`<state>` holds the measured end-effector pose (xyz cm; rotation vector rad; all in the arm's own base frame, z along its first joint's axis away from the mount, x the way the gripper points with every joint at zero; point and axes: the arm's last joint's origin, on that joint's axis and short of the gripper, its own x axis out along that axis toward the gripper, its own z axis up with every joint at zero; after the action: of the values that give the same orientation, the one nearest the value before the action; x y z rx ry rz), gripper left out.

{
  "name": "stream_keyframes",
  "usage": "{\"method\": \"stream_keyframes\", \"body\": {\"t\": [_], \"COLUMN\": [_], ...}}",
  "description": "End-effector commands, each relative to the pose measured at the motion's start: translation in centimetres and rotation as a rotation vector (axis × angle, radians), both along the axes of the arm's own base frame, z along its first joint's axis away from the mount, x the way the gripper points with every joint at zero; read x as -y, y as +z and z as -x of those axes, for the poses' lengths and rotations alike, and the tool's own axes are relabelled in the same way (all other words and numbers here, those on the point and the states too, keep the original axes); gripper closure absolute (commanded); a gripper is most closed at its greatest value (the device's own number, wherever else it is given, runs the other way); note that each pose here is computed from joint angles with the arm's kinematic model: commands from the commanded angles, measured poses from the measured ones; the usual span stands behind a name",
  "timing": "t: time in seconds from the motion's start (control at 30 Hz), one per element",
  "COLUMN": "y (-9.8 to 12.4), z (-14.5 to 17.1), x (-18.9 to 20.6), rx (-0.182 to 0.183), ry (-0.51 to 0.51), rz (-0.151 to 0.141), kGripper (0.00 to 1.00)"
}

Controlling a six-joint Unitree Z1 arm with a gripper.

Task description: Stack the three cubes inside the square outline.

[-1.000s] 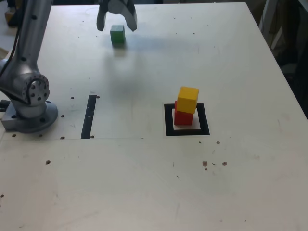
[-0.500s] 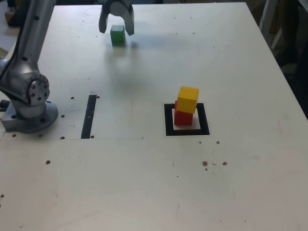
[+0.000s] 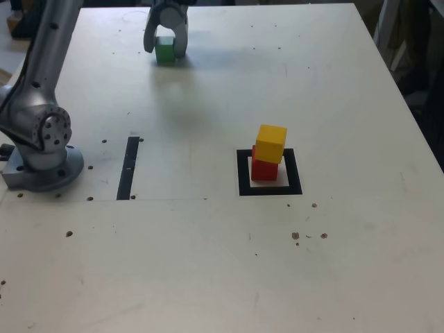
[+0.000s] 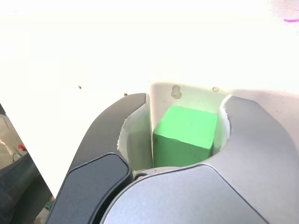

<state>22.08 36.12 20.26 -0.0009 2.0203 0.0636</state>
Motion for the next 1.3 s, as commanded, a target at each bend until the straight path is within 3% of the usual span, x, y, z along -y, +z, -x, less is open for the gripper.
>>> {"method": "stream_keyframes", "body": {"t": [0.0, 0.33, 0.6, 0.93, 1.27], "y": [-0.2, 0.6, 4.0, 8.0, 11.1], "z": [0.1, -0.5, -3.2, -6.7, -8.6], "x": [0.0, 0.6, 4.2, 11.6, 19.3], "rx": [-0.001, 0.010, 0.027, 0.034, 0.120], "ry": [0.000, -0.018, -0.093, -0.187, -0.259], "rz": [0.006, -0.001, -0.021, -0.048, -0.037], "kGripper": [0.68, 0.70, 0.70, 0.70, 0.70]}}
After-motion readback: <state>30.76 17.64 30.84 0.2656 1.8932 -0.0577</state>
